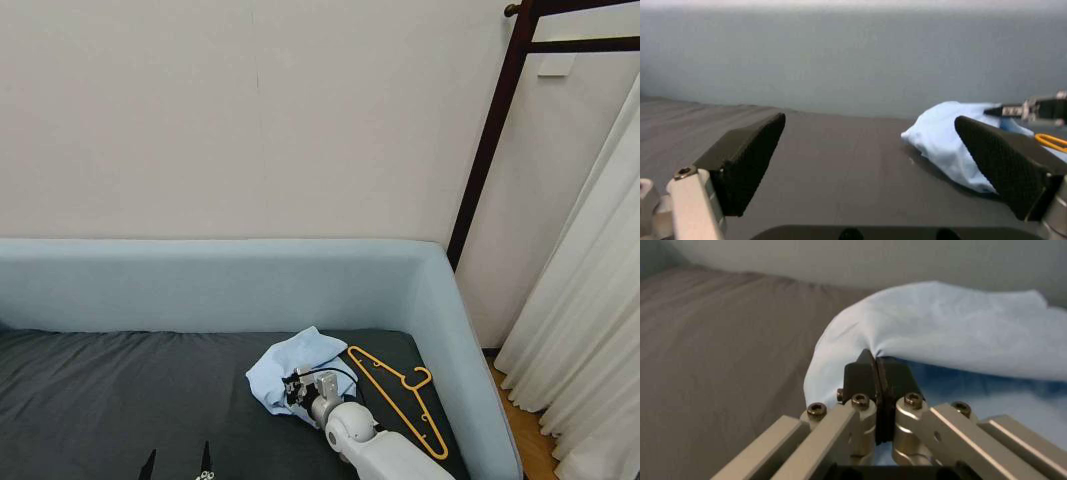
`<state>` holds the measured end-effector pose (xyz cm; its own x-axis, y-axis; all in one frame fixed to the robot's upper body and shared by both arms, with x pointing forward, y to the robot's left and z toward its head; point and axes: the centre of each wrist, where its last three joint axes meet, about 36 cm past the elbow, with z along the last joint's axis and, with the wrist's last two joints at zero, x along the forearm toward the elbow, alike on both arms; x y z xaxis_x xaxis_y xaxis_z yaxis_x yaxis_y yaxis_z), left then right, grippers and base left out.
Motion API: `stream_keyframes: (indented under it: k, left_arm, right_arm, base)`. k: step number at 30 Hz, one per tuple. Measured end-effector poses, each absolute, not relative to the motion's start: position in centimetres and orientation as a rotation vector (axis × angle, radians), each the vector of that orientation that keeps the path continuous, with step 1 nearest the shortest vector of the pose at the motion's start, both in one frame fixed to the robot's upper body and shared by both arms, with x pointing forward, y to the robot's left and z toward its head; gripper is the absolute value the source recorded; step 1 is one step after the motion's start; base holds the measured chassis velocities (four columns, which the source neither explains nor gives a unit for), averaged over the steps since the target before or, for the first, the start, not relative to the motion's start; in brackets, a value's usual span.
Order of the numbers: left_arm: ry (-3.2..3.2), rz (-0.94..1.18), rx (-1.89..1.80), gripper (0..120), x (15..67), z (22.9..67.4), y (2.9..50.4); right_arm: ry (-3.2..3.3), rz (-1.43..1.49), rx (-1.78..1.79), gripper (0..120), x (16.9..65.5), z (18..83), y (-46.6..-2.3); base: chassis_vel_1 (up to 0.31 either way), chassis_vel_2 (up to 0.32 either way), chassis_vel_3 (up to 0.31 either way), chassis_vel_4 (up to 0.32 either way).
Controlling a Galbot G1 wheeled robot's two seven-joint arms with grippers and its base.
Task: Pick up the clothes from the sofa and hang them on the clothes hanger.
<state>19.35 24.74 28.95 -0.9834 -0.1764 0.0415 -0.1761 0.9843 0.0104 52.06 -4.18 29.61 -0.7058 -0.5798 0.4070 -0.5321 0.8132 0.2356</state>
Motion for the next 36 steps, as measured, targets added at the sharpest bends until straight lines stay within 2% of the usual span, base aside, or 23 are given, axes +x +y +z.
stream_keyframes:
  k: [4, 5, 8, 9, 13, 14, 17, 27, 36]
  left_arm:
    - [-3.098, -0.002, 0.268, 100, 19.8, 29.0, 24.5]
    - [-3.098, -0.002, 0.268, 100, 19.8, 29.0, 24.5]
    - [-3.104, 0.006, 0.26, 100, 20.2, 29.0, 24.3]
    - [-3.104, 0.006, 0.26, 100, 20.2, 29.0, 24.3]
    - [-3.115, 0.021, 0.252, 100, 20.6, 29.1, 23.9]
    - [-3.115, 0.021, 0.252, 100, 20.6, 29.1, 23.9]
    - [-3.123, 0.027, 0.252, 100, 20.9, 29.3, 23.9]
    - [-3.144, 0.043, 0.271, 100, 21.1, 29.9, 23.7]
    - [-3.157, 0.044, 0.307, 100, 20.4, 30.5, 24.1]
  right_arm:
    - [-2.636, -0.217, 0.852, 0, 52.9, 36.4, -5.5]
    - [-2.636, -0.217, 0.852, 0, 52.9, 36.4, -5.5]
    - [-2.725, -0.27, 0.913, 0, 53.4, 43.8, -6.9]
    - [-2.725, -0.27, 0.913, 0, 53.4, 43.8, -6.9]
    - [-2.871, -0.13, 1.052, 0, 54.1, 52.7, -9.0]
    - [-2.871, -0.13, 1.052, 0, 54.1, 52.7, -9.0]
    - [-2.947, -0.029, 1.151, 0, 54.2, 58.2, -10.0]
    - [-3.016, 0.102, 1.379, 0, 54.4, 67.8, -10.0]
    - [-3.132, -0.013, 1.267, 0, 55.0, 74.9, -7.6]
  base:
    - [0.0, 0.0, 0.0, 0.0]
    - [0.0, 0.0, 0.0, 0.0]
    - [0.0, 0.0, 0.0, 0.0]
    - [0.0, 0.0, 0.0, 0.0]
    - [0.0, 0.0, 0.0, 0.0]
    - [0.0, 0.0, 0.0, 0.0]
    - [0.0, 0.0, 0.0, 0.0]
    - [0.0, 0.0, 0.0, 0.0]
    - [0.0, 0.0, 0.0, 0.0]
